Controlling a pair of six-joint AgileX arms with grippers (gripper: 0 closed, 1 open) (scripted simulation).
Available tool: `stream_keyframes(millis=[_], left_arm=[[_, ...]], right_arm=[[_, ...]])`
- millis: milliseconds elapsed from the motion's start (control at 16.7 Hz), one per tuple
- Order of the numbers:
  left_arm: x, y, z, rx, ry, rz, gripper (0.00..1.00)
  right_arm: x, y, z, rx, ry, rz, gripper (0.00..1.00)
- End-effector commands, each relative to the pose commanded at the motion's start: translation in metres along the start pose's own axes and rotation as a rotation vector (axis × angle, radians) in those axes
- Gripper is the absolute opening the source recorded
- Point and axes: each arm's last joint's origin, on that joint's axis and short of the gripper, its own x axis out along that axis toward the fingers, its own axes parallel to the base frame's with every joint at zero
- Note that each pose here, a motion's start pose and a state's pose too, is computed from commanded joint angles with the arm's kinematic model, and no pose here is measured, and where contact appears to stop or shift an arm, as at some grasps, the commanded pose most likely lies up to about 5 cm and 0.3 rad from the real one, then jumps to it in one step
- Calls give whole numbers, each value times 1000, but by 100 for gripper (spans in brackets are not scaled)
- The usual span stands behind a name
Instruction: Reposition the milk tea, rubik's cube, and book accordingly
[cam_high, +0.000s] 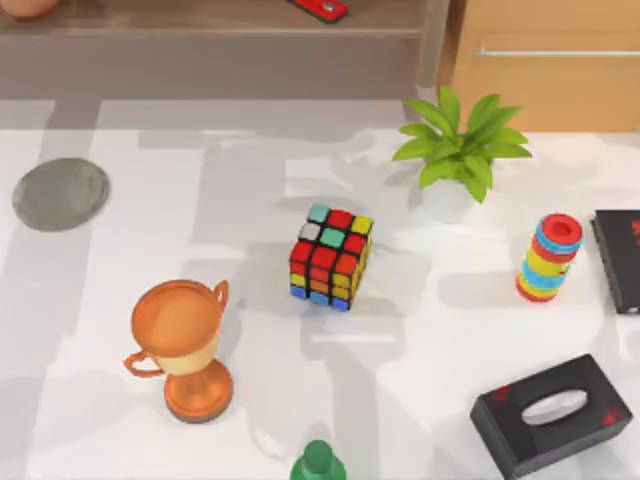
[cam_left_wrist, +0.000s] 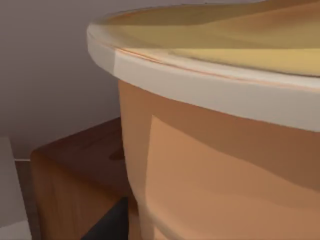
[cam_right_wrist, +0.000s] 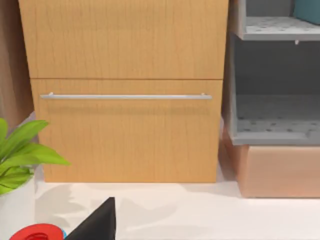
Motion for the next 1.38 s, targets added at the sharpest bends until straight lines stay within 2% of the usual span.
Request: stream_keyframes(millis=[600, 1200, 1380], left_arm=[[0, 0, 0, 0, 0, 0, 2], [-1, 1, 1, 2, -3, 4, 0], [-17, 3, 8, 2, -12, 10, 0]], right_arm=[[0, 0, 0, 0, 0, 0, 100], [0, 0, 0, 0, 0, 0, 100], [0, 0, 0, 0, 0, 0, 100]])
